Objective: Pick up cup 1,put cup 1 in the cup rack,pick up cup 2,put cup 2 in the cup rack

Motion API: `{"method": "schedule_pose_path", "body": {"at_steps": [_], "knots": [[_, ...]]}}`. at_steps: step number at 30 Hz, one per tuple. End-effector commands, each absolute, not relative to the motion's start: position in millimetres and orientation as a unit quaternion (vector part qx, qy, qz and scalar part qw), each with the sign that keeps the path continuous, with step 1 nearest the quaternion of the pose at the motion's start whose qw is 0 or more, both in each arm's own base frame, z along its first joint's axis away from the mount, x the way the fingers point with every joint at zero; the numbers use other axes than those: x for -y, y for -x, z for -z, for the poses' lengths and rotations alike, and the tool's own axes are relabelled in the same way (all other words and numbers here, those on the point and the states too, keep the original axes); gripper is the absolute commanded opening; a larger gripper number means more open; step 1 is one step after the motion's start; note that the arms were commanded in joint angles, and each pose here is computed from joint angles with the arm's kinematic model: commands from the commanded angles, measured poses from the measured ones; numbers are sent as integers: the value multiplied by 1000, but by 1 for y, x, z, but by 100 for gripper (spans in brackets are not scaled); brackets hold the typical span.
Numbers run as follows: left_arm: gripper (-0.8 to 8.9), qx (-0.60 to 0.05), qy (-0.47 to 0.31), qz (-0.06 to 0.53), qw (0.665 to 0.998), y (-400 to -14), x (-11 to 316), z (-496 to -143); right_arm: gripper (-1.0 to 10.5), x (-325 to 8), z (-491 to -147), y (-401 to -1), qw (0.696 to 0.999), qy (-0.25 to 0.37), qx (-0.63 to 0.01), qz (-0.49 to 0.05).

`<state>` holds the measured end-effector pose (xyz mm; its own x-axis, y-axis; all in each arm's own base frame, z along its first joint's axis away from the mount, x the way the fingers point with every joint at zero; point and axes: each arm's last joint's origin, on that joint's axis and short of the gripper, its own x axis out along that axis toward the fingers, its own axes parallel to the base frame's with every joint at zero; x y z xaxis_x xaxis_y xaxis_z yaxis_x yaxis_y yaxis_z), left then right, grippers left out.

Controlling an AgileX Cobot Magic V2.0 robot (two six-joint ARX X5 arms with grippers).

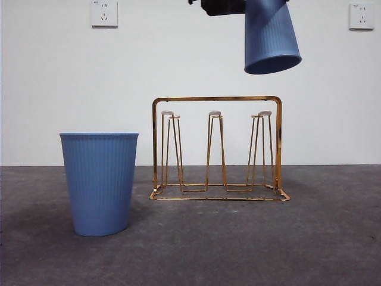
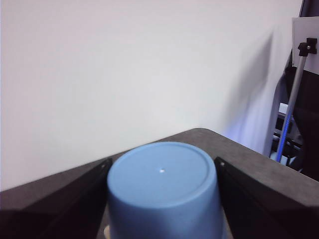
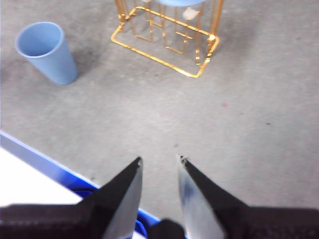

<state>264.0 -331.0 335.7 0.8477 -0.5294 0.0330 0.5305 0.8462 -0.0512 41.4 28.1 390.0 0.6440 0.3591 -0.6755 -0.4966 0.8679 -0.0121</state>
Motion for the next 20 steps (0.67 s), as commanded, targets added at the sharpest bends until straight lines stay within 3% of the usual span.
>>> {"method": "schedule_pose_path", "body": {"at_steps": [1, 20], "knots": [[-7, 7, 9, 271, 963, -271, 337, -327, 124, -27, -387, -40, 896, 95, -363, -237], [-7, -43, 17, 254, 966, -296, 340, -288, 124, -27, -387, -40, 896, 95, -363, -236]]}}
